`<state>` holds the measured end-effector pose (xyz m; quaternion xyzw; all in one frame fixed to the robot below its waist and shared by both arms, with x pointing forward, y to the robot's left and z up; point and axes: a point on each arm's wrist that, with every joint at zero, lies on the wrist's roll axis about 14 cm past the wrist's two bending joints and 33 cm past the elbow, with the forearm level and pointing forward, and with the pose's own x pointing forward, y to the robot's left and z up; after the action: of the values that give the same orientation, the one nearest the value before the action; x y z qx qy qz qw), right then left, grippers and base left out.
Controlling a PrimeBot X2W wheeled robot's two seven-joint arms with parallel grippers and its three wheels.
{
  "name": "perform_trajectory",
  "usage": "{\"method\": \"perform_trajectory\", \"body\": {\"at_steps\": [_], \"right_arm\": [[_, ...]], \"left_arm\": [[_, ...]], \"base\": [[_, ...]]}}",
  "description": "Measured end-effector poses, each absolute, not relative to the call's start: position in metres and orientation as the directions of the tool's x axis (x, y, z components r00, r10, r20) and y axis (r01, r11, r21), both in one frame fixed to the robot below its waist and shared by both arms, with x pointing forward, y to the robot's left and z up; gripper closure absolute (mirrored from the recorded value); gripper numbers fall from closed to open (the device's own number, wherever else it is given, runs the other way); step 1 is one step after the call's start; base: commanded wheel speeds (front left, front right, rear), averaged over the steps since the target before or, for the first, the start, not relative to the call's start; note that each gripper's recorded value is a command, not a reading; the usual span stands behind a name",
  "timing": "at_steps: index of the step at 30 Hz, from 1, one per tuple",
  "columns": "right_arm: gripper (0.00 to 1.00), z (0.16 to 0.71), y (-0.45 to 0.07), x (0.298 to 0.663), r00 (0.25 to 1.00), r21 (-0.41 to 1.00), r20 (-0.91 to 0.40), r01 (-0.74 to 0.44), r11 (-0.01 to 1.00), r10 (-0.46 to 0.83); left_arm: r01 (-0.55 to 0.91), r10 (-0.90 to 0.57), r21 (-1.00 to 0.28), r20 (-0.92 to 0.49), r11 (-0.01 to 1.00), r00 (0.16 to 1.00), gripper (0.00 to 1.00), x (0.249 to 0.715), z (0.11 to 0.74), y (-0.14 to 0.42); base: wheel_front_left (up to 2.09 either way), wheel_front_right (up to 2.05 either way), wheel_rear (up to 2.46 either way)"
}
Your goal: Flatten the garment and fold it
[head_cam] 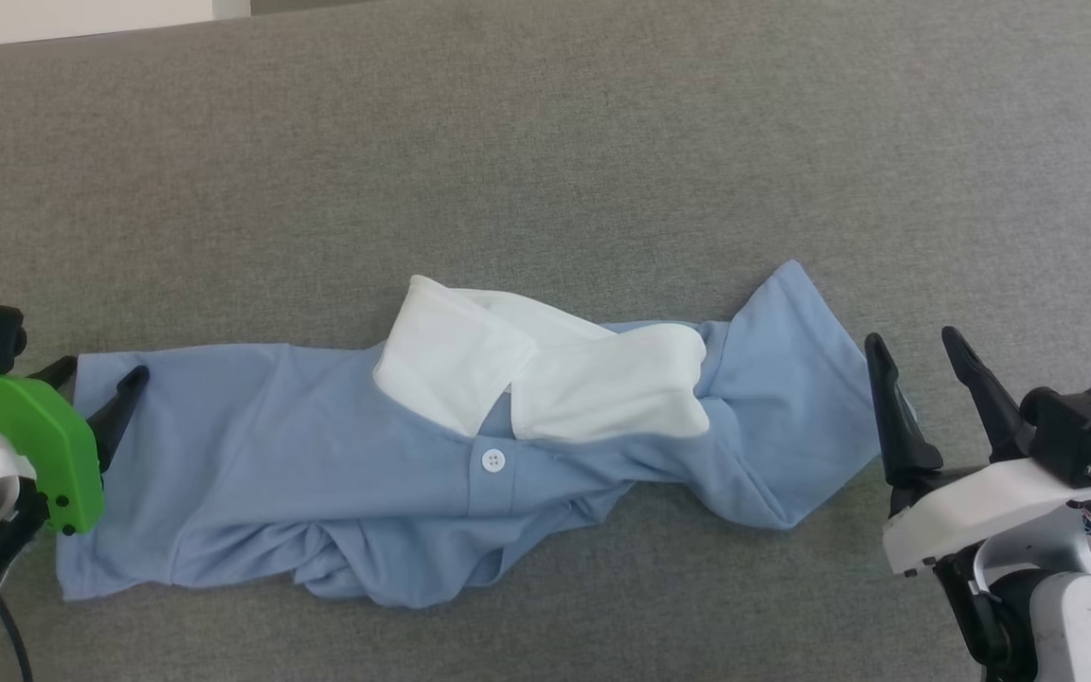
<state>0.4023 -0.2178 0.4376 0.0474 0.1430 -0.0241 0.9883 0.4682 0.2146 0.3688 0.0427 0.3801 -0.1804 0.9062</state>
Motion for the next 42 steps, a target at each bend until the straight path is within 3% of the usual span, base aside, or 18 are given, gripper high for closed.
{"method": "perform_trajectory", "body": {"at_steps": [3, 4, 5, 6, 11, 16, 20, 21, 26, 32, 42], "right_arm": [[0.0, 0.437, -0.216, 0.405, 0.958, 0.088, -0.284, 0.056, 0.995, -0.029], [0.0, 0.437, -0.216, 0.406, 0.959, 0.089, -0.283, 0.054, 0.995, -0.027], [0.0, 0.437, -0.215, 0.408, 0.96, 0.089, -0.28, 0.052, 0.995, -0.025], [0.0, 0.438, -0.215, 0.408, 0.96, 0.089, -0.278, 0.05, 0.995, -0.024], [0.0, 0.444, -0.218, 0.407, 0.964, 0.076, -0.264, 0.056, 0.996, -0.034], [0.0, 0.454, -0.226, 0.404, 0.967, 0.035, -0.247, 0.069, 0.997, -0.058], [0.0, 0.447, -0.232, 0.391, 0.947, 0.022, -0.312, 0.088, 0.996, -0.077], [0.0, 0.431, -0.236, 0.375, 0.908, 0.025, -0.41, 0.105, 0.994, -0.086], [0.0, 0.407, -0.227, 0.353, 0.828, 0.069, -0.56, 0.102, 0.992, -0.046], [0.0, 0.393, -0.206, 0.346, 0.758, 0.108, -0.652, 0.054, 0.993, 0.03], [0.0, 0.369, -0.201, 0.342, 0.628, 0.083, -0.777, 0.032, 0.996, 0.045]], "left_arm": [[0.363, -0.293, -0.06, -0.715, 0.93, 0.635, 0.0, 0.468, 0.367, 0.214], [0.364, -0.291, -0.059, -0.723, 0.93, 0.626, 0.05, 0.467, 0.366, 0.214], [0.366, -0.289, -0.056, -0.728, 0.929, 0.622, 0.63, 0.467, 0.365, 0.213], [0.367, -0.284, -0.05, -0.733, 0.929, 0.618, 1.0, 0.467, 0.364, 0.213], [0.367, -0.282, -0.051, -0.741, 0.929, 0.61, 1.0, 0.466, 0.365, 0.208], [0.319, -0.248, -0.036, -0.713, 0.947, 0.656, 1.0, 0.462, 0.372, 0.215], [0.245, -0.185, -0.015, -0.701, 0.97, 0.689, 1.0, 0.45, 0.376, 0.233], [0.206, -0.148, 0.001, -0.696, 0.979, 0.703, 1.0, 0.439, 0.38, 0.245], [0.169, -0.119, 0.003, -0.696, 0.986, 0.708, 1.0, 0.419, 0.383, 0.256], [0.155, -0.113, -0.002, -0.688, 0.988, 0.717, 1.0, 0.41, 0.389, 0.26], [0.159, -0.12, -0.01, -0.701, 0.987, 0.703, 1.0, 0.409, 0.381, 0.258]], "base": [[0.0, 0.0, 0.0], [0.0, 0.0, 0.0], [0.0, 0.0, 0.0], [0.0, 0.0, 0.0], [0.0, 0.0, 0.0], [0.0, 0.0, 0.0], [0.0, 0.0, 0.0], [0.0, 0.0, 0.0], [0.0, 0.0, 0.0], [0.0, 0.0, 0.0], [0.0, 0.0, 0.0]]}}
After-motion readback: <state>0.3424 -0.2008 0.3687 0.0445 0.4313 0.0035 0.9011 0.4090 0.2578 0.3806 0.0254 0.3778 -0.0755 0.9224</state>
